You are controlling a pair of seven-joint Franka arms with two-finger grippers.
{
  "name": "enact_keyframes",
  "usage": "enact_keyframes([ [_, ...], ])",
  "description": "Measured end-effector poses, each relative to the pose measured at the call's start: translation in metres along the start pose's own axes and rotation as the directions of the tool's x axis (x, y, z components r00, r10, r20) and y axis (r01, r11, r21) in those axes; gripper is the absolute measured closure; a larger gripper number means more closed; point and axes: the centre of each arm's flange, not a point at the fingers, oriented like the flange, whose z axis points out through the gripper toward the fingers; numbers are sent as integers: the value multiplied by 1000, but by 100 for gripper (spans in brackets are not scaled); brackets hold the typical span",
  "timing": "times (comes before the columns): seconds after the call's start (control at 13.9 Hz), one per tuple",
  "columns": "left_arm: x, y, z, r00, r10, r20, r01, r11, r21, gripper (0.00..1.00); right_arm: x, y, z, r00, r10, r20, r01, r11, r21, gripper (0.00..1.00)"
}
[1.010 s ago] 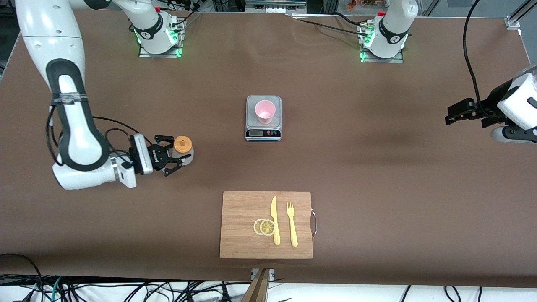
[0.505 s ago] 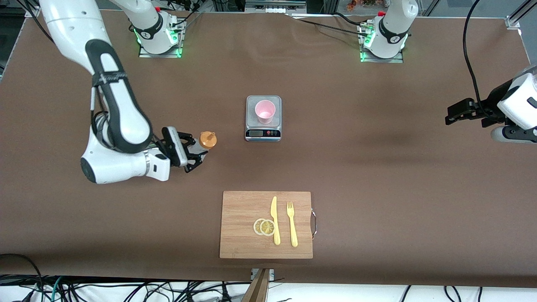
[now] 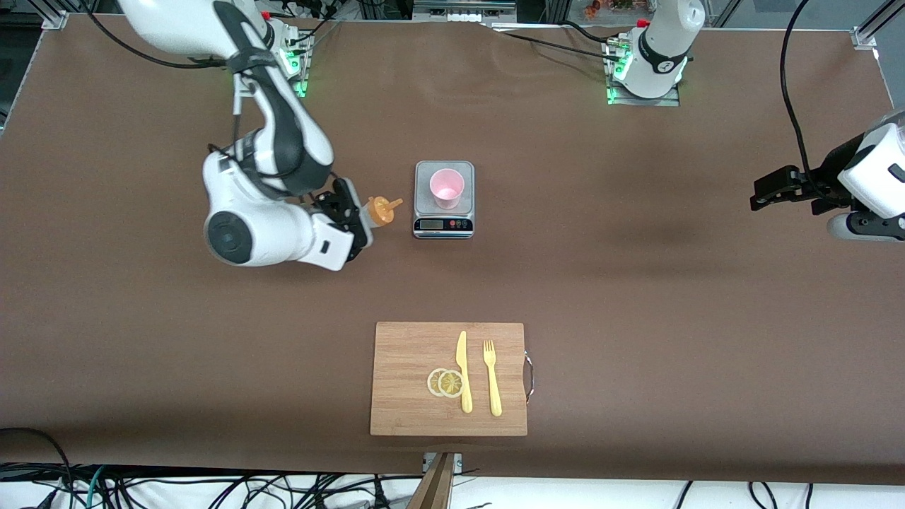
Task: Add sauce to pink cup with both arms
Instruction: 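Lift the squeeze bottle and carry it over the pink cup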
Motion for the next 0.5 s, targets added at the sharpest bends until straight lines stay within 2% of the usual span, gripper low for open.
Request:
enact_keyframes([
  [0.29, 0, 0, 0, 1000, 0, 0, 0, 1000, 0, 0, 57, -10, 25, 990, 41, 137, -43, 999, 7, 65],
  [0.5, 0, 0, 0, 1000, 0, 0, 0, 1000, 0, 0, 85, -18, 41, 971, 52, 233, -54, 999, 0, 65],
])
